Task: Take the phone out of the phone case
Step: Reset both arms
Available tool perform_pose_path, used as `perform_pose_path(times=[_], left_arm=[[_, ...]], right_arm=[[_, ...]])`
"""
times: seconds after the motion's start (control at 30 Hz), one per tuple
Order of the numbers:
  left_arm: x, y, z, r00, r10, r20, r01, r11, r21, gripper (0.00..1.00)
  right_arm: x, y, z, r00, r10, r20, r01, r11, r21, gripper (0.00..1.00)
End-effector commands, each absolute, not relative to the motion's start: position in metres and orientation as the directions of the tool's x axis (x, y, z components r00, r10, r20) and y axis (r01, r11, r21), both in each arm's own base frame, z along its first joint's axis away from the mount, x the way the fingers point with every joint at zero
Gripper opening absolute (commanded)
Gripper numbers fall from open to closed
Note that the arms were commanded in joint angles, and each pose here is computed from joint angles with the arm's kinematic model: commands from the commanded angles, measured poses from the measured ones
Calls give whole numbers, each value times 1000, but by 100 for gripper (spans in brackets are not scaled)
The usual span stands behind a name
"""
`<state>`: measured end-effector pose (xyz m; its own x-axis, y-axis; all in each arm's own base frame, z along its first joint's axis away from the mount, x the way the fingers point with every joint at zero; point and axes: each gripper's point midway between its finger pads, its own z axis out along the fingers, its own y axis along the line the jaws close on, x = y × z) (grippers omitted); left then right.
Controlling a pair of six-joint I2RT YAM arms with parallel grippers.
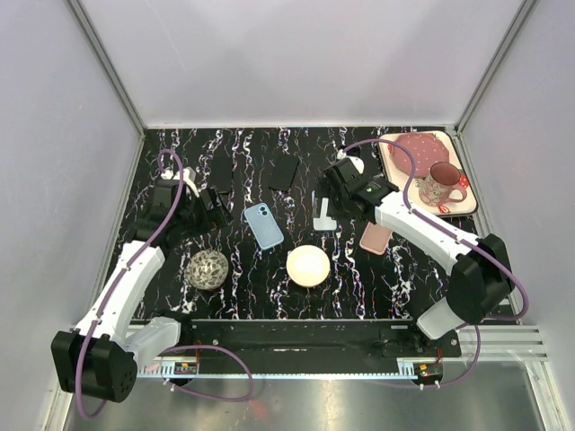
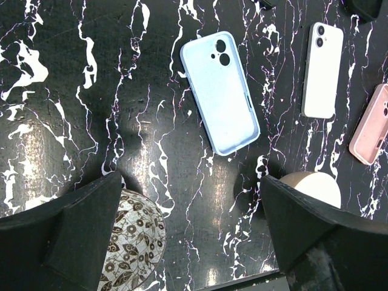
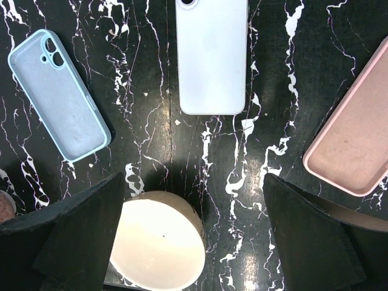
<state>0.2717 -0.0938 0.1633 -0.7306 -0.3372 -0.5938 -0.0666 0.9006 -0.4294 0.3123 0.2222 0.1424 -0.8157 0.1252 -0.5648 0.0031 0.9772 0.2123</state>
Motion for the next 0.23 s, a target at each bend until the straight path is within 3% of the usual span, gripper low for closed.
perform_pose_path(times=[0.0,0.2], left_arm=[[274,-98,170,-713,-338,-614,-35,892,-450,99],[272,-98,169,-713,-335,-615,-32,893,-449,99]], right_arm=[[318,228,160,-781,173,-599,5,962,272,100],[319,233,165,-780,178,-600,-7,956,292,100]])
